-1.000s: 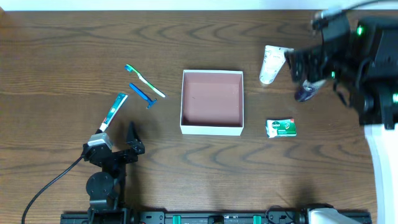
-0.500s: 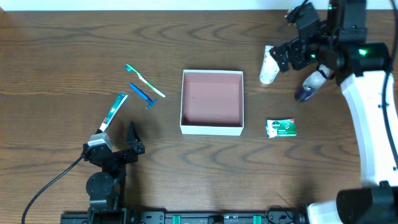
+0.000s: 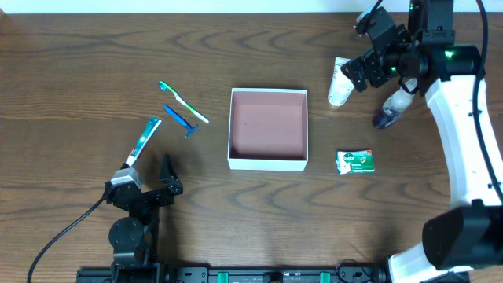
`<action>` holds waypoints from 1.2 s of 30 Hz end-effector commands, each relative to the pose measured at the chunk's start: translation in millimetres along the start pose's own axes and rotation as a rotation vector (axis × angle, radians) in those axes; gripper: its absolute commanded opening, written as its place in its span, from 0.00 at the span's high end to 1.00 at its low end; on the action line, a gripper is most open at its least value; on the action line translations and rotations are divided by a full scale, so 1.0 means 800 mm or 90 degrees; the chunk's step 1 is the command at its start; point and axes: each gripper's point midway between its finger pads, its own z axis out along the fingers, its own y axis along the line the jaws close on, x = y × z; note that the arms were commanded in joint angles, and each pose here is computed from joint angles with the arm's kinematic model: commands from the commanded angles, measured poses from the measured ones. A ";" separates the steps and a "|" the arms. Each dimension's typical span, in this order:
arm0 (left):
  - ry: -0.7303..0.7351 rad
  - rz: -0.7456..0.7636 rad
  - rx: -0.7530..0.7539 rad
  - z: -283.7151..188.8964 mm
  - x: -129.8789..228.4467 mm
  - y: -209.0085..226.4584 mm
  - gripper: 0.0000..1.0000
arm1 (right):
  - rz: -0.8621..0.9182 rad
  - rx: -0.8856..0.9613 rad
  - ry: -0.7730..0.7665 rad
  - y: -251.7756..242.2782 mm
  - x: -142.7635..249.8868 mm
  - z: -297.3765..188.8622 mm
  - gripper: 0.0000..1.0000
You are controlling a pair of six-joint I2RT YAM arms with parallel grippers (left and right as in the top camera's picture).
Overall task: Pack container
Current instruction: 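Reach the right gripper to the white lotion tube and grasp it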
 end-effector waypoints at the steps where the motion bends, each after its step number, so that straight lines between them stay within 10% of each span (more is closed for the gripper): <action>1: 0.031 0.008 -0.023 0.002 0.022 0.011 0.02 | -0.009 -0.014 0.011 -0.005 0.006 0.015 0.09; 18: 0.031 0.008 -0.023 0.002 0.022 0.011 0.02 | -0.008 -0.028 0.030 -0.012 0.018 0.057 0.50; 25: 0.032 0.008 -0.022 0.002 0.022 0.011 0.02 | 0.015 -0.024 0.025 -0.014 0.016 0.058 0.97; 36: 0.031 0.008 -0.023 0.002 0.022 0.011 0.02 | 0.068 -0.017 0.015 -0.016 0.010 0.059 0.99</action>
